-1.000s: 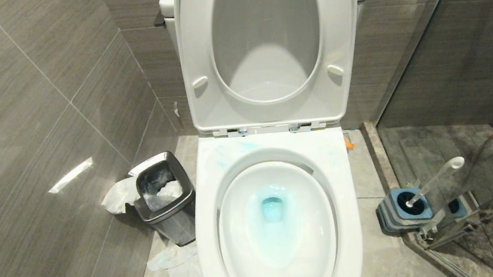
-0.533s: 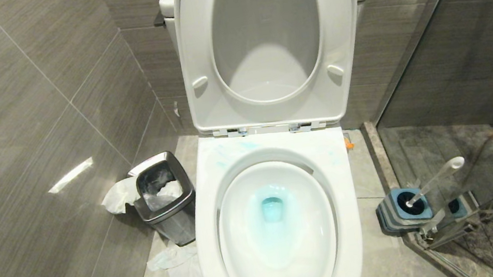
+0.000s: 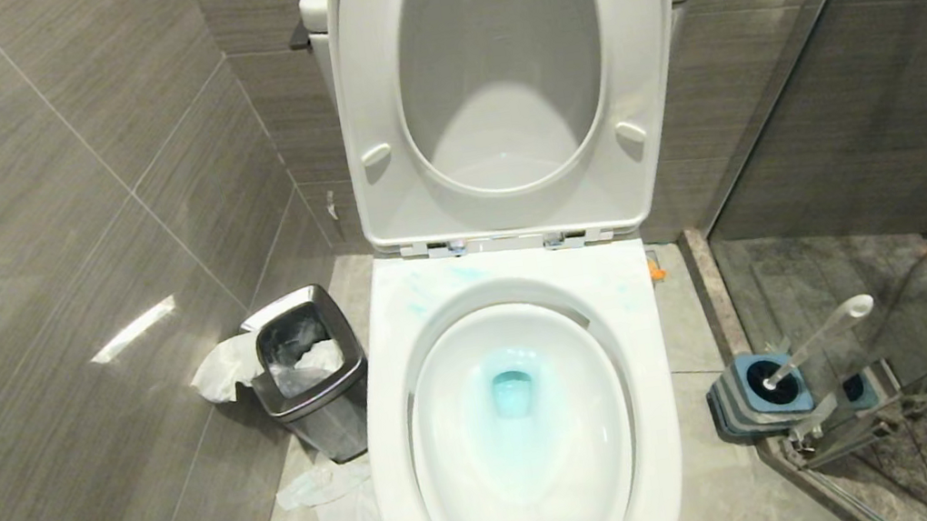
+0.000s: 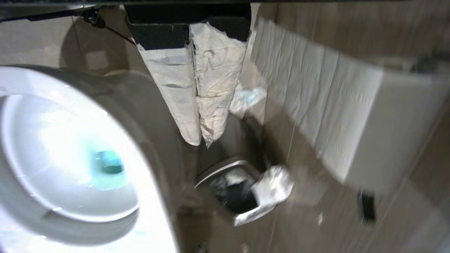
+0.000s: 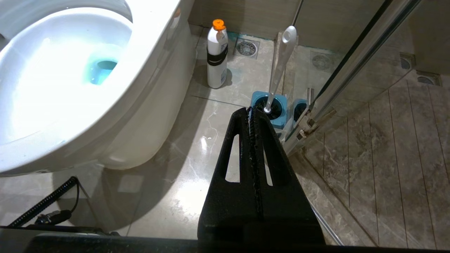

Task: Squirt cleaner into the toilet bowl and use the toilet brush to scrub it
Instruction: Flush the toilet

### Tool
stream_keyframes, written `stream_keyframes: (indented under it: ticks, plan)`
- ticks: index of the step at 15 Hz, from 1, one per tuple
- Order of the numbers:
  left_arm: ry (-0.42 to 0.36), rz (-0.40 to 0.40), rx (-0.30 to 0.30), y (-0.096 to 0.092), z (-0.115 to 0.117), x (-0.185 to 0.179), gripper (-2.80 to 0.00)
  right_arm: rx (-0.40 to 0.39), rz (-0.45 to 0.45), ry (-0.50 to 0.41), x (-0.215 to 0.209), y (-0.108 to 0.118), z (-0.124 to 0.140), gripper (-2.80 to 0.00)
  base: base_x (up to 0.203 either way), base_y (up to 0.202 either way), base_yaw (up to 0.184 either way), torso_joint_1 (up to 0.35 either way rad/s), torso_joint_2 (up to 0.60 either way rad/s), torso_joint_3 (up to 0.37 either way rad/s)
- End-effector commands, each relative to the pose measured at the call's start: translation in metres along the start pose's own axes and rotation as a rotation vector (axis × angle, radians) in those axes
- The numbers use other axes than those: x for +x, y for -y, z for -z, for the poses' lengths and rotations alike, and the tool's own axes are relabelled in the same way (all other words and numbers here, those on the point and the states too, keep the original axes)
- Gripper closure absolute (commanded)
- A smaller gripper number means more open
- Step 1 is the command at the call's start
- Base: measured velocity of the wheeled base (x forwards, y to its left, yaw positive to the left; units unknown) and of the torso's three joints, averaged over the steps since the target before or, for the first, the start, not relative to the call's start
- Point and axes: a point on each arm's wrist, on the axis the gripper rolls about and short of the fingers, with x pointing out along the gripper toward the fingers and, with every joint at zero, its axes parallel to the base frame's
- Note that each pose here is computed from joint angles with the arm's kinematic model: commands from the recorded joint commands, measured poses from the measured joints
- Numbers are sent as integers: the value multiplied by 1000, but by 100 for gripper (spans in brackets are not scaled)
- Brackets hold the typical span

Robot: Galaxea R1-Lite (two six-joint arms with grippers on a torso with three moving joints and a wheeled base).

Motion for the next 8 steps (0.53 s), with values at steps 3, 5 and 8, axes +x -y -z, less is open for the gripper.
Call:
stream_keyframes:
  ticks: [3,5,8]
  plan:
    - [132,124,71,2,-39,-12,0,-1,-1,-1,0,0,0,0,0,0,0,0,0,0]
    - [153,147,77,1,-57,-13,0,-1,-1,-1,0,0,0,0,0,0,0,0,0,0]
    - [132,154,76,-1,-91,-3,0,-1,-1,-2,0,0,0,0,0,0,0,0,0,0]
